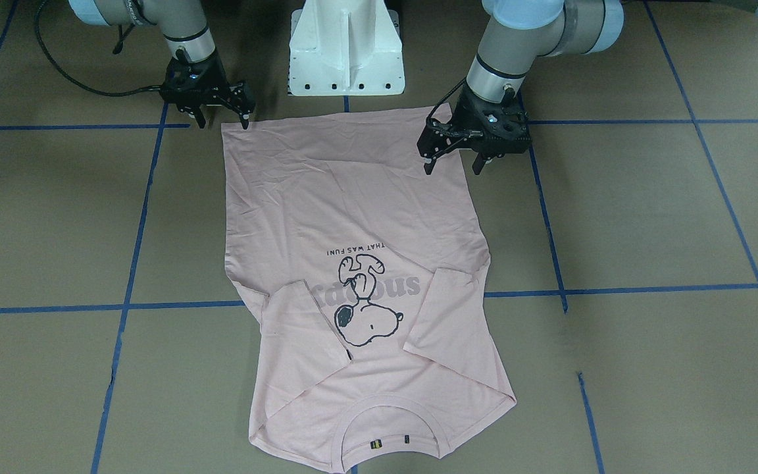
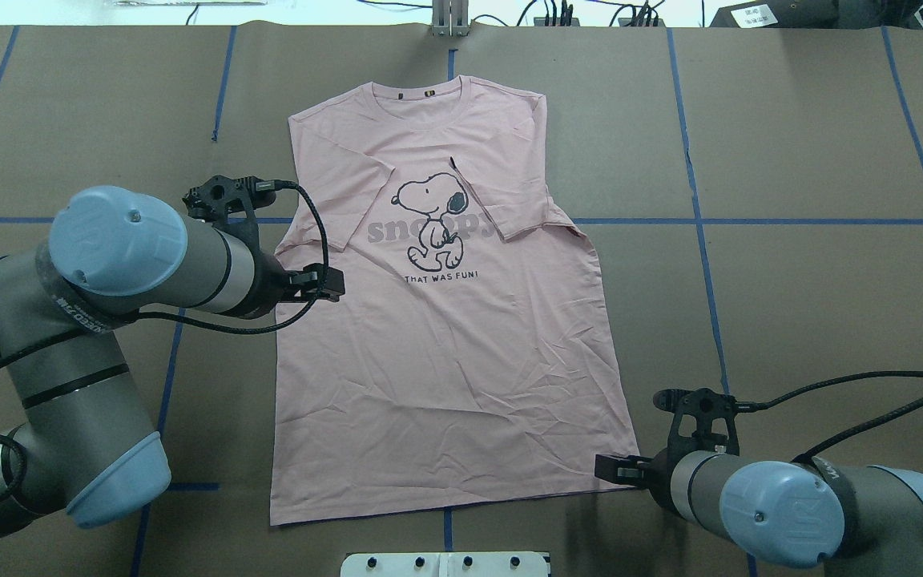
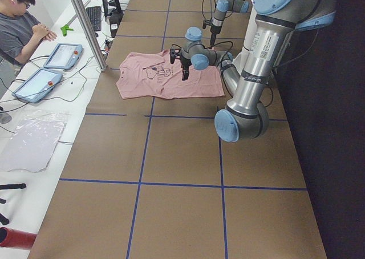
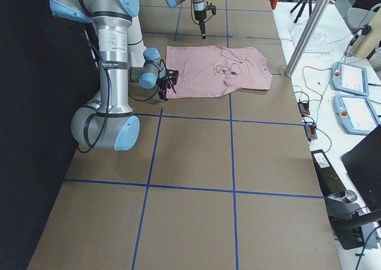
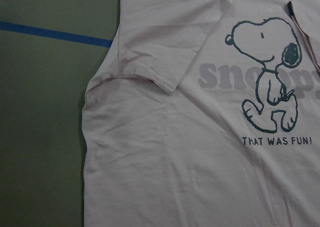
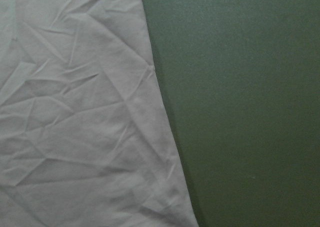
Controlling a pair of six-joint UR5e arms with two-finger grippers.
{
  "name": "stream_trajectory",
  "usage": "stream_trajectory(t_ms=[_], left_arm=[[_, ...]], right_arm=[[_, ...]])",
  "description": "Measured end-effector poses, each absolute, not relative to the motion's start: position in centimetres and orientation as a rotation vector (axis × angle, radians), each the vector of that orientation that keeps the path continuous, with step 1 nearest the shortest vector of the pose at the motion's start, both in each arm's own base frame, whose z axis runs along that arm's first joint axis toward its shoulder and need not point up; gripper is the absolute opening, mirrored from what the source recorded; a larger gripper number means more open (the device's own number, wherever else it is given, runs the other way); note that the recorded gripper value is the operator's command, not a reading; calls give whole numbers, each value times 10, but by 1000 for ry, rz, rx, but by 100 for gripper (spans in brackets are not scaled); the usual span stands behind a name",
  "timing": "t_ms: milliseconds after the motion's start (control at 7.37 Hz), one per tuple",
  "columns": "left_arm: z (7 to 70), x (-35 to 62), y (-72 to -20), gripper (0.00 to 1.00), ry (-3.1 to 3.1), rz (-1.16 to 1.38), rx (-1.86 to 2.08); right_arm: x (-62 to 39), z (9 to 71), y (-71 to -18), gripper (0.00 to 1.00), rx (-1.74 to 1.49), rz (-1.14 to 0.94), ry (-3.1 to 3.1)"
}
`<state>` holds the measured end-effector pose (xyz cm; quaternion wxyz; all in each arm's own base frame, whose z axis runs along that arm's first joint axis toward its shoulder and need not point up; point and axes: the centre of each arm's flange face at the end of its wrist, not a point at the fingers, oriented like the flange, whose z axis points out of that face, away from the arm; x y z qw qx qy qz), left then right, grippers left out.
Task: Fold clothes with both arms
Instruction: 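Move both grippers down to the shirt's hem corners nearest the robot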
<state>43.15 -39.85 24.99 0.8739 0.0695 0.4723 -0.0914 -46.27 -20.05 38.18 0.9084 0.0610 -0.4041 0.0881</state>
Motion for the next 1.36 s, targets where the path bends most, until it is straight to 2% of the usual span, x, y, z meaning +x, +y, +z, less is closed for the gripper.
stream_trajectory(t_ms=[543,679,950,1086,1221,1357], left_arm=[[249,432,-399,100,988,-190,145],[250,433,-399,100,987,-189,145],[251,434,-399,100,986,-189,144],[250,435,-399,100,986,-189,144],[250,435,-399,100,986,-188,145],[250,435,-399,100,987,-187,145]], right_arm=[[-467,386,-198,94,117,172,-801],[-468,387,-197,79,115,170,-799],[-470,389,-196,33,112,168,-795],[-471,390,-196,15,111,167,-793],[-471,390,-195,2,108,165,-793],[-471,390,-195,0,103,162,-793]])
